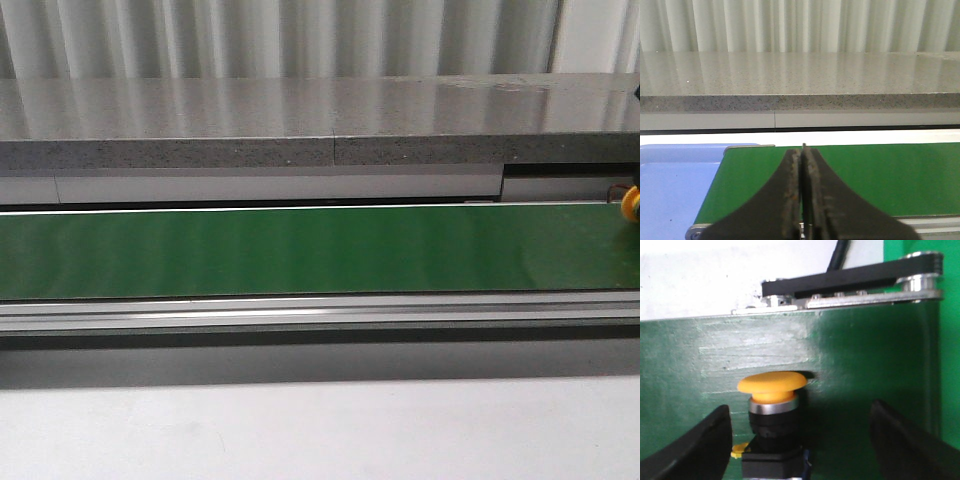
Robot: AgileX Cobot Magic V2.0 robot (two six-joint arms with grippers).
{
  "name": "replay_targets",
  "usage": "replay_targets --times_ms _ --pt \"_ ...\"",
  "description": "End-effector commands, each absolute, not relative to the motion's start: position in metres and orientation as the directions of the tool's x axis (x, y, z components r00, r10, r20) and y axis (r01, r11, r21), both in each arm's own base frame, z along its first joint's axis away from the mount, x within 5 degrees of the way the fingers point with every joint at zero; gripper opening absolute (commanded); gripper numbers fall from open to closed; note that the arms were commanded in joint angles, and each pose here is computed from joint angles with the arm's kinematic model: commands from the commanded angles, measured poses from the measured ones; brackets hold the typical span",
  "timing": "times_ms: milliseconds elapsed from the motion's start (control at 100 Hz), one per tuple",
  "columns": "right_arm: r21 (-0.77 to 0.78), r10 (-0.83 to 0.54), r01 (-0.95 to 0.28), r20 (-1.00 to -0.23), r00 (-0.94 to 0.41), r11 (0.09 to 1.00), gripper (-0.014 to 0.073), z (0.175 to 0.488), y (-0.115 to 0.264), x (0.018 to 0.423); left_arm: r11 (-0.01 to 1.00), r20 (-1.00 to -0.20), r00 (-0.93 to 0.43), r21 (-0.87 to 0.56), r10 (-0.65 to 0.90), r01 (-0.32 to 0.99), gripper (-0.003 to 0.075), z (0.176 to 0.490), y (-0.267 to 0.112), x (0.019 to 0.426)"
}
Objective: Move button from right to left
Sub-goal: 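Carry the button with the right gripper onto the conveyor belt end, then open the right gripper and raise it away from the button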
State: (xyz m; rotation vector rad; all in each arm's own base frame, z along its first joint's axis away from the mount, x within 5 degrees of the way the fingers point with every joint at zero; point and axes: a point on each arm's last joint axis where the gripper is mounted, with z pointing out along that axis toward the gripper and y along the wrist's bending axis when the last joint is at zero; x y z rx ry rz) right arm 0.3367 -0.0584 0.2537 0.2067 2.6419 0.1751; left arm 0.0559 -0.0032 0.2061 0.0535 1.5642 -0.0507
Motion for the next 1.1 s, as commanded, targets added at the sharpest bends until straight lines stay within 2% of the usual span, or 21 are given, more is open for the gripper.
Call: replay_targets --times_ms 0,240,430,710,930,1000,1090 --pt "0.149 0.167 0.096 -0.607 -0.777 0.984 0.0577 0.297 -0.056 0.329 0.997 -0.995 0.095 -0.017 -0.025 0.081 -0.0020 0.207 -0.004 0.054" --pt "0.075 0.071 0.019 -0.785 -0.615 0.997 0.0577 0.365 -0.040 0.282 0.997 -0.995 0.095 -0.017 -0.025 0.081 -0.0020 0.207 -0.004 0.054" --pt "-0.005 -0.016 -0.026 -0.893 -0.450 1.000 0.0577 0.386 -0.021 0.225 0.997 -0.995 0.095 -0.017 -0.025 0.081 -0.0020 0.207 -0.004 0.054" --pt "-0.018 -0.029 -0.032 -0.921 -0.389 0.999 0.0571 0.363 -0.008 0.147 0.997 -0.995 0.095 -0.017 -0.025 0.081 -0.0020 0.207 -0.004 0.054" --pt "-0.020 -0.033 -0.039 -0.929 -0.368 0.999 0.0561 0.335 -0.001 0.105 0.997 -0.995 0.095 -0.017 -0.025 0.081 -0.0020 0.207 -0.004 0.054" --pt "-0.023 -0.035 -0.038 -0.935 -0.354 0.999 0.0511 0.330 0.001 0.097 0.997 -0.995 0.095 -0.017 -0.025 0.081 -0.0020 0.207 -0.004 0.054" --pt "-0.026 -0.037 -0.037 -0.940 -0.338 0.999 0.0392 0.327 0.002 0.090 0.997 -0.995 0.095 -0.017 -0.025 0.081 -0.0020 0.207 -0.004 0.054"
